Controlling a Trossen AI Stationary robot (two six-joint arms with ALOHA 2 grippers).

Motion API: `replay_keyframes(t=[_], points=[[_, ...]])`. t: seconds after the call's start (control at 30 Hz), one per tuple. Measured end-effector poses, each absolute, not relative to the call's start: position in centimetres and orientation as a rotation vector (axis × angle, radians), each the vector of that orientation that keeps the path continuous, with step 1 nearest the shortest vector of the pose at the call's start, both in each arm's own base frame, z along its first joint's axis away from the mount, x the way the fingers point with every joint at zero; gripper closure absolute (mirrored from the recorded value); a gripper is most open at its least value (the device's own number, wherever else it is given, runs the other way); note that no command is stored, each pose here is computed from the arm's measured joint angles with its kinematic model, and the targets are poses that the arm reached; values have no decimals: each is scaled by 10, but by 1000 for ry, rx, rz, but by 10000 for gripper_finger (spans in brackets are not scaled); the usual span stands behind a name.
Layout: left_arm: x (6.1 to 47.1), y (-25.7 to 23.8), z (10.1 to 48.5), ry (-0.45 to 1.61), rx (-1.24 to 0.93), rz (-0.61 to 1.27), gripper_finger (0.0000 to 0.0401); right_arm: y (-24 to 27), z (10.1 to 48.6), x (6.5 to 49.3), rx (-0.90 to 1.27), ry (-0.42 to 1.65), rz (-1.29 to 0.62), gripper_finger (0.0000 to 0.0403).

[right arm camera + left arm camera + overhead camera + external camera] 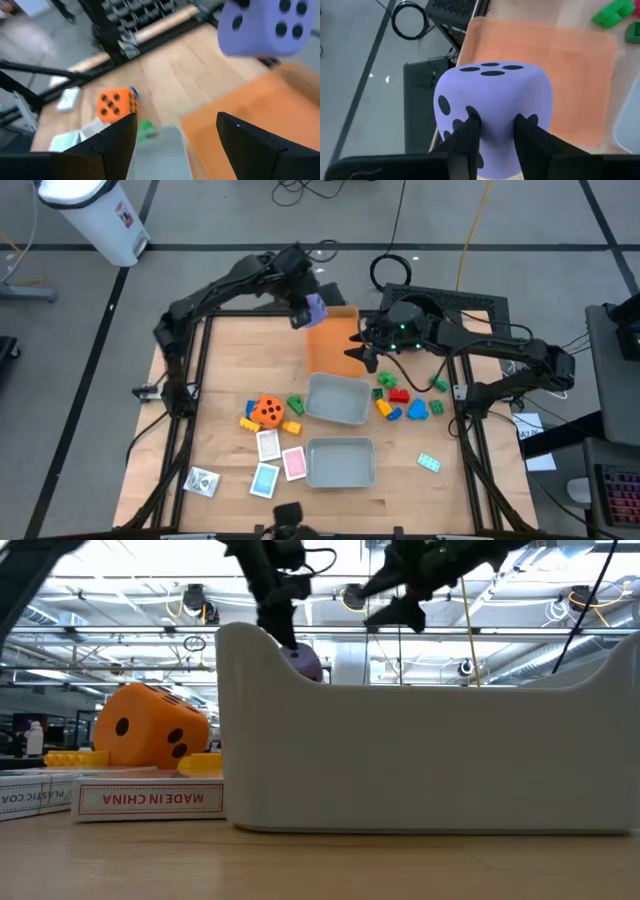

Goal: Pick & Place Toys
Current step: Put the purple dice into the orange bin

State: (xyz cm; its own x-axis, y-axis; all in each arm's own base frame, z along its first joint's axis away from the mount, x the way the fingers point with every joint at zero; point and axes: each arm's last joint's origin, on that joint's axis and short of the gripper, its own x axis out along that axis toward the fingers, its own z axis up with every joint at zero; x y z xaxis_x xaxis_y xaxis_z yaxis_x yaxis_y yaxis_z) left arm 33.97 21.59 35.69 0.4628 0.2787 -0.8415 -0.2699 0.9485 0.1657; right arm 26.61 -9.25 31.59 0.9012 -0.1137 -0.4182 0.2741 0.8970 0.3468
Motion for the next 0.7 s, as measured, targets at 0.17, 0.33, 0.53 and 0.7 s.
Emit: replay_keyframes(t=[0.17,0.33,0.53,0.7], points=[[365,231,341,1071,35,305,304,-100,312,260,432,441,-243,138],[378,240,325,1103,61,286,309,-106,311,257,432,455,-266,138],[384,248,307,1149,82,273,309,-110,309,254,426,478,-283,138],[385,257,294,1177,65,278,309,-112,309,253,414,479,-287,138]])
